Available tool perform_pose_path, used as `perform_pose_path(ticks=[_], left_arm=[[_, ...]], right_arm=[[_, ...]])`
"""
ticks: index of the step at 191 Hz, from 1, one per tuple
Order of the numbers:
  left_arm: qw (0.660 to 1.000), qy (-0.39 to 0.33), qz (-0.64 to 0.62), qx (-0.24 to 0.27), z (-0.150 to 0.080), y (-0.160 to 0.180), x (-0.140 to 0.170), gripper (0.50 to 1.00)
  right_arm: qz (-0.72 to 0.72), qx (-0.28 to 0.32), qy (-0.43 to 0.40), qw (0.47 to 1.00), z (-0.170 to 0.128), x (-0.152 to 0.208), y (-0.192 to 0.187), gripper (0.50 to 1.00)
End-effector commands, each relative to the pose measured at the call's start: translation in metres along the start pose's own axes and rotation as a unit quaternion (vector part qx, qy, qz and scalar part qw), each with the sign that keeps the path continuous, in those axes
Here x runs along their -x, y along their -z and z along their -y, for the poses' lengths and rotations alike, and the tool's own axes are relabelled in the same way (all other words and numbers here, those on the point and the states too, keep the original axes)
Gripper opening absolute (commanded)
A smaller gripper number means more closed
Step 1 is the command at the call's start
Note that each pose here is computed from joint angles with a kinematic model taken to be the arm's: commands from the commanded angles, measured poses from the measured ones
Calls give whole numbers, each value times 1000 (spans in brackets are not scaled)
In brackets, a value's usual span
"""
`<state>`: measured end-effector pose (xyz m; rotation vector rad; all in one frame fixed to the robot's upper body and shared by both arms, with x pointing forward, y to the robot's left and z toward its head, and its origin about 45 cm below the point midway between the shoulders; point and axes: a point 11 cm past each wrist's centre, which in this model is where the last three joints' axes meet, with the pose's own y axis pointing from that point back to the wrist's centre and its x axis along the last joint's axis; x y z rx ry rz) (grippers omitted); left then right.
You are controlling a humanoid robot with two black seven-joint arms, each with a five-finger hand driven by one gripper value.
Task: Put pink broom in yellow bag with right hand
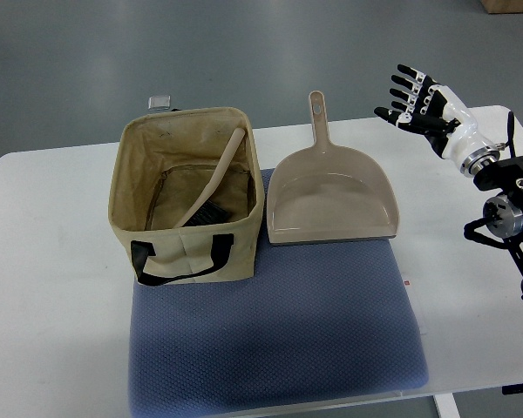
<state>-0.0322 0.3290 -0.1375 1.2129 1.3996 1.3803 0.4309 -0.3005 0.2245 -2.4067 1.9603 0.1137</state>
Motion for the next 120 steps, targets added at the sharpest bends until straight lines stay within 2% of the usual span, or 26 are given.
perform_pose_path(ticks=[1, 52, 120], left_arm=[[1000, 0, 0, 0, 0, 0, 0, 1000], [1000, 0, 0, 0, 0, 0, 0, 1000], [1000, 1, 0, 0, 0, 0, 0, 1000]], right_arm=[[33, -5, -12, 999, -2, 2, -7, 928], [117, -25, -50, 992, -10, 6, -22, 930], [129, -22, -52, 990, -11, 12, -29, 930]])
